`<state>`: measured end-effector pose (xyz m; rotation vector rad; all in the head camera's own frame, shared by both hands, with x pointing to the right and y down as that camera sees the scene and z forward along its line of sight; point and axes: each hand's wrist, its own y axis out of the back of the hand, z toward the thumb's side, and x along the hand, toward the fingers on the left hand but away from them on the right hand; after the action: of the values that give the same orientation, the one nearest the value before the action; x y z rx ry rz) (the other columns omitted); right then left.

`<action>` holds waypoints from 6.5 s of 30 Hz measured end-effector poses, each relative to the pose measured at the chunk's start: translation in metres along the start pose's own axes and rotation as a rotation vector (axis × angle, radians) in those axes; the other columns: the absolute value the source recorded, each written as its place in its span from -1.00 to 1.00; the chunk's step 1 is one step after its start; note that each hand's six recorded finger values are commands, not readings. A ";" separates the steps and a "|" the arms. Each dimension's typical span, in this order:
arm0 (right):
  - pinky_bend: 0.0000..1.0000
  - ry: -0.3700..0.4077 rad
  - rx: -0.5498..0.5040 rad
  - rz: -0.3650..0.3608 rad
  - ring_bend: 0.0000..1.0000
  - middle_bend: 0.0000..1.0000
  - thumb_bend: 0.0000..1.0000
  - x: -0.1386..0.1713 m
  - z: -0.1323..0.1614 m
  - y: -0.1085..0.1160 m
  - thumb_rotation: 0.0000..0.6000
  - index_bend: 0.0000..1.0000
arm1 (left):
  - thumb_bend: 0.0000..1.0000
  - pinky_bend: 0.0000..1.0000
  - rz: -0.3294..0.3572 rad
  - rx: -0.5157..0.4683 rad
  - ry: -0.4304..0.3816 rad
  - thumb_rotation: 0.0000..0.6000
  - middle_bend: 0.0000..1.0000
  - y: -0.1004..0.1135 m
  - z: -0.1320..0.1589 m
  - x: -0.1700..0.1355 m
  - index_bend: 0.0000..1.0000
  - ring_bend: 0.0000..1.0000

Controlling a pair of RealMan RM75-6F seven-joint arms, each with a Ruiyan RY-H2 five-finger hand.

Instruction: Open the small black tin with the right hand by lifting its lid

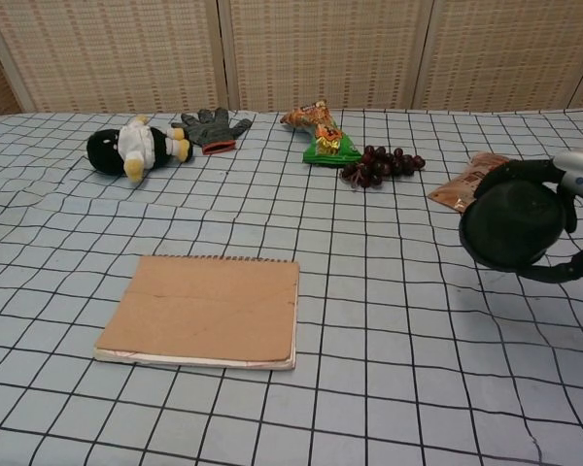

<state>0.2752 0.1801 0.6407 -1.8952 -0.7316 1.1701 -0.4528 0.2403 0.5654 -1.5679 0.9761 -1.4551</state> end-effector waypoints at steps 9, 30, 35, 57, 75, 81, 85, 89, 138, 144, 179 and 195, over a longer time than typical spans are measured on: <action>0.14 0.000 -0.086 0.010 -0.36 -0.07 -0.65 0.010 -0.006 0.013 1.00 0.22 | -0.32 -0.17 -0.005 0.000 0.000 1.00 -0.71 -0.001 0.000 0.001 -0.53 -0.73; -0.78 -0.141 -0.022 0.195 -0.93 -0.54 -0.65 0.011 -0.096 -0.057 1.00 -0.39 | -0.32 -0.17 -0.006 0.002 -0.004 1.00 -0.71 -0.001 0.001 0.001 -0.53 -0.73; -0.91 -0.155 -0.005 0.212 -1.00 -0.69 -0.64 0.013 -0.101 -0.057 1.00 -0.46 | -0.32 -0.17 -0.011 0.005 -0.005 1.00 -0.71 -0.002 0.002 0.001 -0.53 -0.73; -1.00 -0.160 -0.006 0.206 -1.00 -0.89 -0.73 0.018 -0.099 -0.051 1.00 -0.81 | -0.32 -0.17 -0.016 0.011 -0.008 1.00 -0.71 -0.004 0.002 0.001 -0.53 -0.73; -1.00 -0.139 -0.014 0.113 -0.66 -0.23 -0.73 0.018 -0.092 -0.045 1.00 -0.09 | -0.32 -0.17 -0.021 0.011 -0.007 1.00 -0.71 -0.004 0.002 0.001 -0.53 -0.73; -1.00 -0.141 -0.021 0.102 -0.66 -0.23 -0.73 0.019 -0.094 -0.043 1.00 -0.10 | -0.32 -0.17 -0.023 0.014 -0.010 1.00 -0.71 -0.005 0.003 0.001 -0.53 -0.73; -1.00 -0.152 -0.006 0.130 -0.71 -0.27 -0.73 0.021 -0.098 -0.046 1.00 -0.25 | -0.32 -0.17 -0.025 0.015 -0.010 1.00 -0.71 -0.005 0.003 0.001 -0.53 -0.73; -1.00 -0.162 0.016 0.182 -0.95 -0.60 -0.73 0.023 -0.101 -0.051 1.00 -0.56 | -0.32 -0.17 -0.025 0.015 -0.009 1.00 -0.71 -0.005 0.003 0.001 -0.53 -0.73; 0.10 -0.152 0.025 0.030 -0.31 -0.27 -0.67 0.027 -0.093 -0.031 1.00 -0.18 | -0.32 -0.17 -0.027 0.018 -0.013 1.00 -0.71 -0.006 0.004 0.001 -0.53 -0.71; 0.12 -0.153 0.032 0.030 -0.30 -0.22 -0.59 0.027 -0.094 -0.032 1.00 -0.14 | -0.32 -0.17 -0.027 0.018 -0.013 1.00 -0.71 -0.006 0.004 0.001 -0.53 -0.71; 0.08 -0.166 0.072 0.078 -0.57 -0.46 -0.73 0.032 -0.092 -0.027 1.00 -0.56 | -0.32 -0.17 -0.031 0.020 -0.013 1.00 -0.71 -0.007 0.004 0.001 -0.53 -0.71; 0.37 -0.168 0.063 0.028 -0.12 0.00 -0.73 0.027 -0.091 -0.027 1.00 0.14 | -0.32 -0.17 -0.032 0.020 -0.016 1.00 -0.71 -0.007 0.005 0.001 -0.53 -0.71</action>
<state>0.3671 0.1869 0.6765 -1.7756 -0.7516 1.3666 -0.4478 0.2423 0.5718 -1.5847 0.9283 -1.4674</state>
